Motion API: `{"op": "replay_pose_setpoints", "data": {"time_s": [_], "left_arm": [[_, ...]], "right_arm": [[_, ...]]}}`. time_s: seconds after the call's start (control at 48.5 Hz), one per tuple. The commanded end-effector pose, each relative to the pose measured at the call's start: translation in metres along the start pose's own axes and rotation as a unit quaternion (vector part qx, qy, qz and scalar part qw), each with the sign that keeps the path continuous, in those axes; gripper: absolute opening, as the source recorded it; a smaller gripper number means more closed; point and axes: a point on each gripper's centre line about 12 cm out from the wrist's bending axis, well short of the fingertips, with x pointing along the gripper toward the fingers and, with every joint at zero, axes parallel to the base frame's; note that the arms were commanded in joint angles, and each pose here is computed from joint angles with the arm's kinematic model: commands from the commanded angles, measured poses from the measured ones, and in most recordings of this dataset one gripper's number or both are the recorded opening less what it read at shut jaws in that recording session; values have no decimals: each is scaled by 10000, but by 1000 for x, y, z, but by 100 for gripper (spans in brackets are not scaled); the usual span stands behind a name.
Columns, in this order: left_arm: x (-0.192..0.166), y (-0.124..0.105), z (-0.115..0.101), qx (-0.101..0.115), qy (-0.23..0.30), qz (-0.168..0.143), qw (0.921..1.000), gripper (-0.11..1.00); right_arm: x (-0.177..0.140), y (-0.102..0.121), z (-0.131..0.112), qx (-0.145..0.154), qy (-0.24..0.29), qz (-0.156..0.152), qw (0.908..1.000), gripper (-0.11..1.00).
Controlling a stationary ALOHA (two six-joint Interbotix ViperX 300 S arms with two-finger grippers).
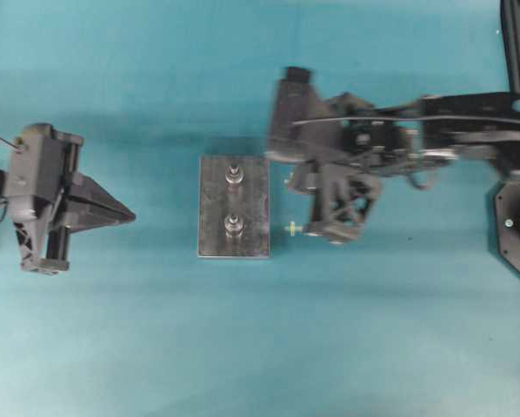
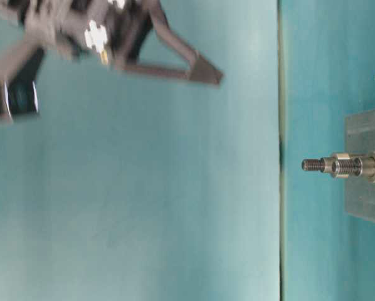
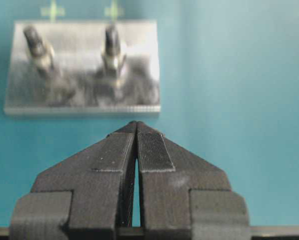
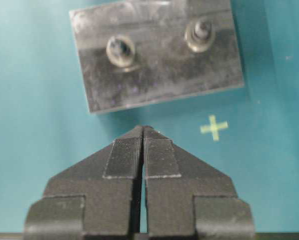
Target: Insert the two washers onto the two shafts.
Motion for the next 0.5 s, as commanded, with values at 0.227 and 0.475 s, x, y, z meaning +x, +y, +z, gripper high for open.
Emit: {"op": "replay_pose_setpoints", "data": {"time_s": [0.227, 0.475], "left_arm": [[-19, 0, 8, -15, -582, -20, 9983, 0], [-27, -1, 7, -4, -689, -30, 9976, 0]], "right_arm": [[-19, -2, -22, 46, -799, 189, 9966, 1], [-27, -5, -43, 37, -1622, 341, 9862, 1]]}}
